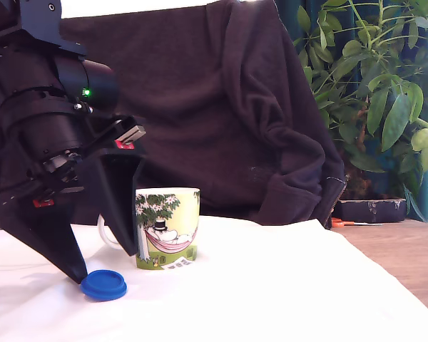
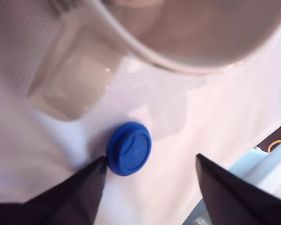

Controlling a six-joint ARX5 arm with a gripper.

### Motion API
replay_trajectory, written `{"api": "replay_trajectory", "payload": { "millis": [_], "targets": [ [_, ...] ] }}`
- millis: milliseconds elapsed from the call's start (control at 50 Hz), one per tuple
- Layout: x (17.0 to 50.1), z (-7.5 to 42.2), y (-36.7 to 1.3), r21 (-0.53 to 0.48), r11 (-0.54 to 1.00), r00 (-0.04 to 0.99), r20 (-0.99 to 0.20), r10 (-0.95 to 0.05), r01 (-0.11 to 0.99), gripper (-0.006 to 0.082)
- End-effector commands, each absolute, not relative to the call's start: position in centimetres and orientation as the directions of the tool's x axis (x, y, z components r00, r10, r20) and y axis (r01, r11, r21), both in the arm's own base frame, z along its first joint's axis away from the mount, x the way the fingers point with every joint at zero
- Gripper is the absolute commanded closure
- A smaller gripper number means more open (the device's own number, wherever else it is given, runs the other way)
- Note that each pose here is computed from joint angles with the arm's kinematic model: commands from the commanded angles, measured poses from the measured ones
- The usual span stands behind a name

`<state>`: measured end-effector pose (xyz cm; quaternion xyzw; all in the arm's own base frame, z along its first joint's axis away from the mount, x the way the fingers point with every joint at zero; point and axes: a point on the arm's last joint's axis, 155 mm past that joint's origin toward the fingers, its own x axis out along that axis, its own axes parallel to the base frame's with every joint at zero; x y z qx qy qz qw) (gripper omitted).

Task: Pick the blue coffee capsule and place it inside the green coffee cup

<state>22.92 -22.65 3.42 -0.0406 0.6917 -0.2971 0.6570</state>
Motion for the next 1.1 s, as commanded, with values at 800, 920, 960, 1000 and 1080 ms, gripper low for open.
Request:
{"api": "replay_trajectory", "payload": {
  "millis": [800, 920, 960, 1000, 1080],
  "targets": [
    [21.2, 0.4, -23.0, -0.45, 0.834, -0.22, -0.891, -0.397, 0.319, 0.0483],
    [21.1, 0.4, -23.0, -0.45, 0.834, -0.222, -0.891, -0.396, 0.319, 0.0584],
    [21.1, 0.4, -23.0, -0.45, 0.834, -0.223, -0.891, -0.396, 0.318, 0.0611],
    [21.1, 0.4, -23.0, -0.45, 0.834, -0.224, -0.891, -0.396, 0.318, 0.0638],
    [21.1, 0.4, -23.0, -0.451, 0.834, -0.223, -0.891, -0.396, 0.319, 0.0683]
  ]
}}
